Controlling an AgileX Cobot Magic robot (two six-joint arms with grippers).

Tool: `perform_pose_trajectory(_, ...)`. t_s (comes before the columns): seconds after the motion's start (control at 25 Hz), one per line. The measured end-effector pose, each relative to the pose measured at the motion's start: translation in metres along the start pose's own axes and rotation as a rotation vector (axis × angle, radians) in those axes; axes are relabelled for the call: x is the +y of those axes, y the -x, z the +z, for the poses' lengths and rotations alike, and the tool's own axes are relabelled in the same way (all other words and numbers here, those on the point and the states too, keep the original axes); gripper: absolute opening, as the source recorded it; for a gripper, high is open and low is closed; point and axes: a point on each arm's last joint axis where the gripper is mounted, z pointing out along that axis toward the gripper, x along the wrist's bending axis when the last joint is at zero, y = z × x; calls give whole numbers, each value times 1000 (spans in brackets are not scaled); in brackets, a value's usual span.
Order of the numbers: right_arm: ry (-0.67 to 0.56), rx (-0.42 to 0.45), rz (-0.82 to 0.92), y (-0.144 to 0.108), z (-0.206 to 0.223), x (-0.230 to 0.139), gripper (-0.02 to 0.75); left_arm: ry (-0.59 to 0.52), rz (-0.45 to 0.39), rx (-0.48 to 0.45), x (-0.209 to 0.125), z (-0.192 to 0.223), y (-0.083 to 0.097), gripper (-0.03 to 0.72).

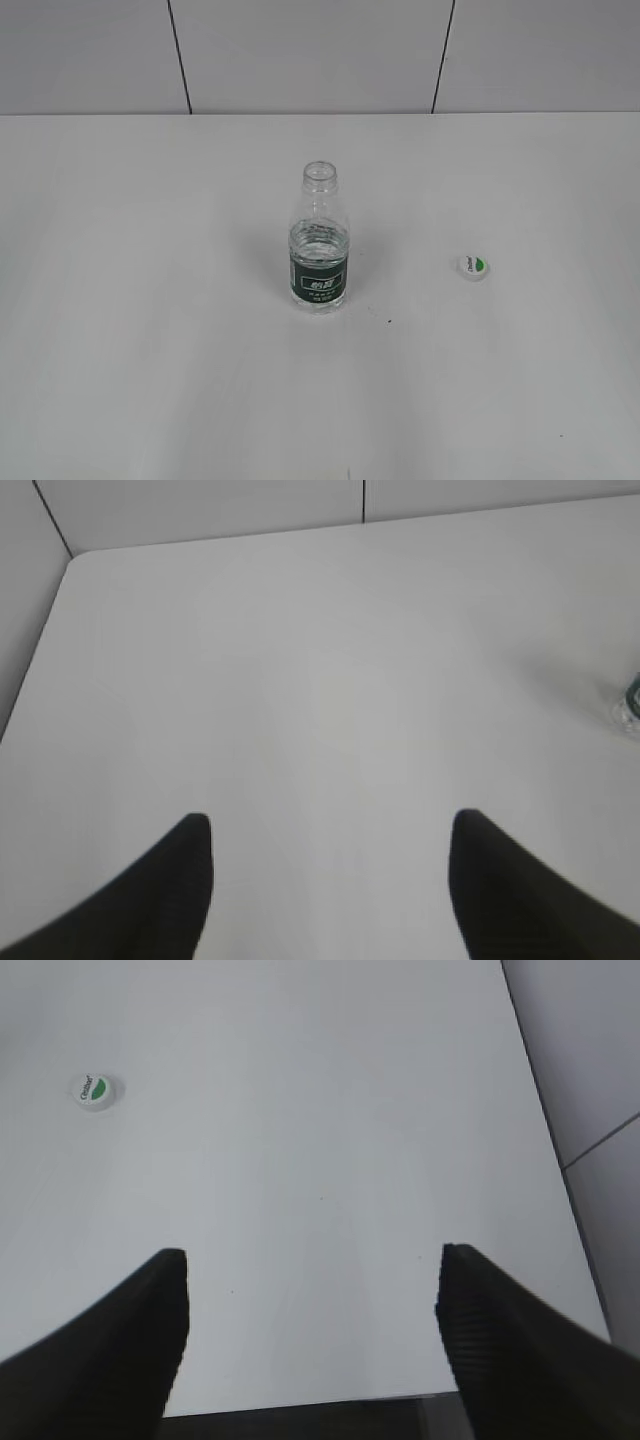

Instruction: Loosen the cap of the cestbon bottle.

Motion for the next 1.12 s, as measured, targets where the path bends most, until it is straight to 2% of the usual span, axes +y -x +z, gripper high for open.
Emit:
perform_pose_trajectory(0.4,207,-20,17,1,-25,-65,590,177,-13,-19,-13,-28,5,452)
perform_pose_trajectory(0.6,286,-25,33,1,-33,-84,590,133,-20,-40,-18,-28,7,452)
perform_pose_trajectory(0.8,246,18,42,-4,-28,-89,590,43,-17,-49,-27,-25,8,451)
perform_pose_trajectory(1.12,238,36,43,-6,-26,-90,590,37,-16,-47,-28,-24,8,423)
